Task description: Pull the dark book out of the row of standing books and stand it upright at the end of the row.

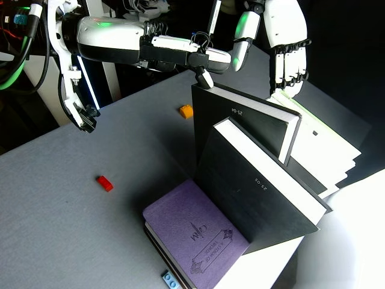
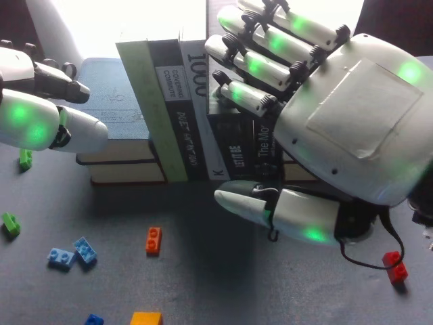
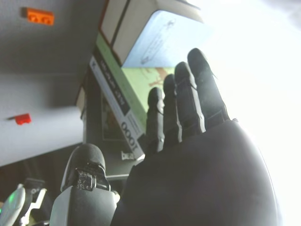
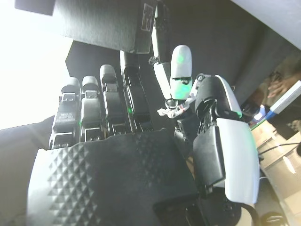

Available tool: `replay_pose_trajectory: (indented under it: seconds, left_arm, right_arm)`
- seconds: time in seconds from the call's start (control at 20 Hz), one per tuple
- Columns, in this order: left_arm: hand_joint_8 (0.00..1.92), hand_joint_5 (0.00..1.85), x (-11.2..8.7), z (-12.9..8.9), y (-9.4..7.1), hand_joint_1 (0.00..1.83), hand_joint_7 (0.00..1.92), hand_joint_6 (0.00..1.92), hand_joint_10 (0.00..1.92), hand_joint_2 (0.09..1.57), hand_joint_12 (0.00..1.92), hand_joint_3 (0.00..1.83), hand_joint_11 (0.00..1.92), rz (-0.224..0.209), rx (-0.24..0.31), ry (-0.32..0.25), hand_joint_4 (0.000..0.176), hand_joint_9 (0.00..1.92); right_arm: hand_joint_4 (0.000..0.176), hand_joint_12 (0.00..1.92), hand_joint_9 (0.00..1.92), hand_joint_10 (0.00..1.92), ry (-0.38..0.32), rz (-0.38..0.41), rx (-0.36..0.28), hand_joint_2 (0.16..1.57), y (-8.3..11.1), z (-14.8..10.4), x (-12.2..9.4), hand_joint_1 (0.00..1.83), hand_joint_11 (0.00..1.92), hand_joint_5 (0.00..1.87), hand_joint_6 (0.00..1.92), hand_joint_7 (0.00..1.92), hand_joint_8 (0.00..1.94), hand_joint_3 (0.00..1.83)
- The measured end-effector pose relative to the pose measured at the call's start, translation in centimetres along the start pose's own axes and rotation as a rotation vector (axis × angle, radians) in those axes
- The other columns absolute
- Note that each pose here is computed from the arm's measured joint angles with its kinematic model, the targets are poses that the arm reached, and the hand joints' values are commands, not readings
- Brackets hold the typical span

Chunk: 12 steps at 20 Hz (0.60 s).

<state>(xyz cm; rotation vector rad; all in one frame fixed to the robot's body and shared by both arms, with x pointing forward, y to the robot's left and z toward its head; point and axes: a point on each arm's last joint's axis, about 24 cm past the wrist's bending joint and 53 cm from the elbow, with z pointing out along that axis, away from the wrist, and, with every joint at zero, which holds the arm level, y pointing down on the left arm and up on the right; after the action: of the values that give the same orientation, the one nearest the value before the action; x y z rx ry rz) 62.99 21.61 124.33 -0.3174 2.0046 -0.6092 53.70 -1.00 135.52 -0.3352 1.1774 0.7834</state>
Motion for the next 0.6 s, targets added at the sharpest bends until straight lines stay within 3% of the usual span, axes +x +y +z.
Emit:
replay_pose_trajectory:
  seconds: [0.15, 0.25, 0.3, 0.35, 0.45, 0.5, 0.55, 0.6]
  left_arm:
    - [0.0, 0.2, 0.0, 0.0, 0.0, 0.0, 0.19, 0.0, 0.0, 1.23, 0.24, 0.01, 0.16, 0.0, 0.0, 0.0, 0.007, 0.2]
    - [0.0, 0.22, 0.0, 0.0, 0.0, 0.0, 0.22, 0.0, 0.0, 1.2, 0.23, 0.0, 0.21, 0.001, 0.0, -0.001, 0.036, 0.24]
    - [0.0, 0.23, 0.0, 0.0, 0.0, 0.0, 0.23, 0.0, 0.0, 1.2, 0.23, 0.0, 0.23, 0.001, 0.0, -0.001, 0.039, 0.24]
    - [0.0, 0.2, 0.0, 0.0, 0.0, 0.0, 0.2, 0.0, 0.0, 1.21, 0.22, 0.01, 0.2, 0.001, -0.001, -0.001, 0.022, 0.22]
    - [0.0, 0.2, 0.0, 0.0, 0.0, 0.0, 0.19, 0.0, 0.0, 1.21, 0.21, 0.01, 0.19, 0.001, -0.001, -0.001, 0.021, 0.21]
    - [0.01, 0.21, 0.0, 0.0, 0.0, 0.0, 0.21, 0.0, 0.01, 1.2, 0.22, 0.0, 0.22, 0.001, -0.001, -0.001, 0.032, 0.22]
    - [0.0, 0.21, -0.1, 0.0, 0.1, 0.0, 0.21, 0.0, 0.0, 1.21, 0.19, 0.01, 0.22, 0.002, -0.002, -0.002, 0.021, 0.22]
    - [0.0, 0.21, -0.1, 0.0, 0.1, 0.0, 0.21, 0.0, 0.0, 1.21, 0.19, 0.01, 0.22, 0.003, -0.002, -0.003, 0.021, 0.22]
  right_arm:
    - [0.0, 0.0, 0.0, 0.0, 0.022, -0.004, 0.004, 1.19, 0.4, -0.7, 0.1, 0.0, 0.0, 0.46, 0.58, 0.17, 0.01, 0.01]
    - [0.0, 0.0, 0.0, 0.0, 0.037, -0.012, -0.002, 1.18, 0.8, -1.1, 0.5, 0.0, 0.0, 0.4, 0.62, 0.13, 0.0, 0.0]
    - [0.0, 0.0, 0.0, 0.0, 0.05, -0.016, -0.006, 1.17, 1.0, -1.3, 0.8, 0.0, 0.0, 0.4, 0.63, 0.12, 0.0, 0.0]
    - [0.0, 0.0, 0.0, 0.0, 0.061, -0.018, -0.01, 1.2, 1.2, -1.6, 1.1, 0.0, 0.0, 0.43, 0.65, 0.14, 0.01, 0.01]
    - [0.0, 0.0, 0.0, 0.0, 0.109, -0.007, -0.008, 1.2, 1.1, -2.0, 2.5, 0.0, 0.0, 0.43, 0.65, 0.14, 0.01, 0.01]
    - [0.0, 0.0, 0.0, 0.0, 0.151, 0.009, -0.001, 1.18, 1.0, -2.3, 3.7, 0.0, 0.0, 0.4, 0.64, 0.13, 0.01, 0.0]
    - [0.0, 0.0, 0.0, 0.0, 0.186, 0.015, 0.0, 1.18, 0.9, -2.6, 4.6, 0.0, 0.0, 0.45, 0.61, 0.17, 0.01, 0.0]
    - [0.0, 0.0, 0.0, 0.0, 0.193, 0.011, -0.002, 1.18, 1.0, -2.7, 4.7, 0.0, 0.0, 0.45, 0.61, 0.17, 0.01, 0.0]
